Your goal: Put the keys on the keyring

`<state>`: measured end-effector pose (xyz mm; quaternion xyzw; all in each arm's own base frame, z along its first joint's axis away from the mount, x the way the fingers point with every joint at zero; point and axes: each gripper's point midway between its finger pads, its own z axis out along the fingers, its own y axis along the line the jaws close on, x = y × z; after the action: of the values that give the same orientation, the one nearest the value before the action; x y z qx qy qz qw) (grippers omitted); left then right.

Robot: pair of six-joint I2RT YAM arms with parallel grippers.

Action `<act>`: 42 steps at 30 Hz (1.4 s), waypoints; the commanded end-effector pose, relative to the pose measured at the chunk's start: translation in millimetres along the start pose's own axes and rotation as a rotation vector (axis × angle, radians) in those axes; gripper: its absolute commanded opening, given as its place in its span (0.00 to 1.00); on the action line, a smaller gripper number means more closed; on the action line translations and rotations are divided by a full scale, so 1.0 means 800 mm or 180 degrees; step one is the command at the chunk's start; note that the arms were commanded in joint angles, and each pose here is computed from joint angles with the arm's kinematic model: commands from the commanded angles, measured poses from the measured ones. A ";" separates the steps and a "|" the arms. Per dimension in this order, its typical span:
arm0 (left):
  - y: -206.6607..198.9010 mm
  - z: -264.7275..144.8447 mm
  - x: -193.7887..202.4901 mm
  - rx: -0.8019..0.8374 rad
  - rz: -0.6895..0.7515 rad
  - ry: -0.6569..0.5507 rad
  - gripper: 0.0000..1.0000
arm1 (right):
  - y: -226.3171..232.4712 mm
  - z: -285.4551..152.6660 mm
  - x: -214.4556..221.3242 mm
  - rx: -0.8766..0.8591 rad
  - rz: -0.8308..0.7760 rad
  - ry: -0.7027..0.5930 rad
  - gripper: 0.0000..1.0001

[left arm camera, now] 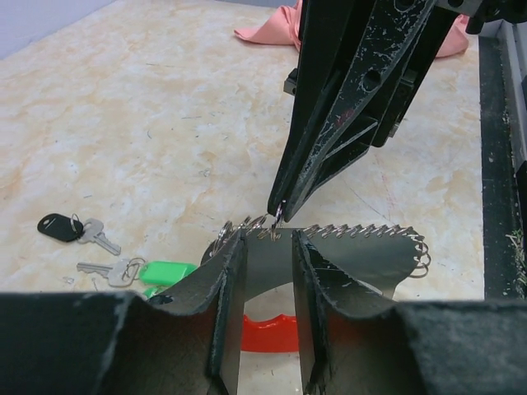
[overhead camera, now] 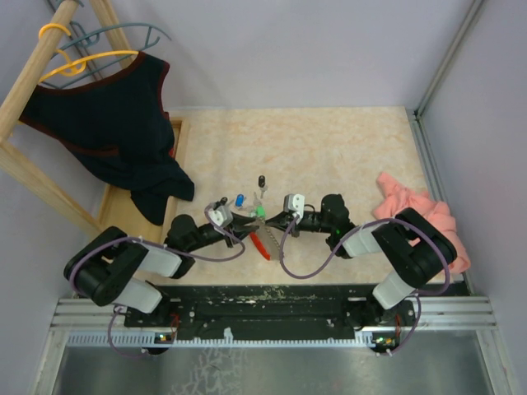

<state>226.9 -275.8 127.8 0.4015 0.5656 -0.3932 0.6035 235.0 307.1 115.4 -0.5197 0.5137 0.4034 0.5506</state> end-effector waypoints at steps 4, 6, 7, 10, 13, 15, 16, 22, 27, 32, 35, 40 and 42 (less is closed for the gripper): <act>-0.003 0.012 0.002 0.0194 -0.0024 0.0126 0.22 | 0.002 0.003 -0.026 -0.0066 -0.0160 -0.0207 0.00; 0.003 0.024 0.016 0.0235 -0.0218 0.0379 0.11 | 0.003 0.003 -0.027 -0.0070 -0.0157 -0.0211 0.00; 0.003 0.030 0.022 0.0298 -0.0276 0.0490 0.08 | 0.003 0.003 -0.027 -0.0073 -0.0160 -0.0218 0.00; -0.005 0.037 0.030 0.0521 -0.0344 0.0595 0.14 | 0.004 0.002 -0.028 -0.0077 -0.0154 -0.0226 0.00; -0.011 0.034 0.018 0.0562 -0.0249 0.0385 0.21 | 0.005 0.001 -0.028 -0.0074 -0.0155 -0.0219 0.00; -0.012 0.031 0.017 0.0540 -0.0226 0.0355 0.29 | 0.004 0.001 -0.029 -0.0069 -0.0166 -0.0216 0.00; -0.012 0.030 0.018 0.0534 -0.0222 0.0361 0.31 | 0.004 0.001 -0.029 -0.0068 -0.0170 -0.0219 0.00; -0.016 0.025 0.021 0.0544 -0.0212 0.0361 0.33 | 0.004 0.001 -0.031 -0.0074 -0.0176 -0.0243 0.00; -0.016 0.019 0.023 0.0521 -0.0196 0.0381 0.32 | 0.004 0.000 -0.036 -0.0044 -0.0214 -0.0290 0.00; -0.018 0.013 0.019 0.0501 -0.0187 0.0361 0.28 | 0.003 0.000 -0.039 -0.0037 -0.0230 -0.0305 0.00; -0.018 0.014 0.018 0.0513 -0.0177 0.0352 0.27 | 0.004 0.000 -0.040 -0.0049 -0.0223 -0.0321 0.00; -0.016 0.020 0.011 0.0543 -0.0159 0.0285 0.27 | 0.006 0.000 -0.039 -0.0089 -0.0199 -0.0313 0.00; -0.015 0.021 0.010 0.0542 -0.0159 0.0276 0.26 | 0.007 0.000 -0.039 -0.0097 -0.0199 -0.0314 0.00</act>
<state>221.7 -292.6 108.7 0.4478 0.5861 -0.4287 0.5217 229.6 305.9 116.5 -0.5159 0.5104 0.4136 0.5499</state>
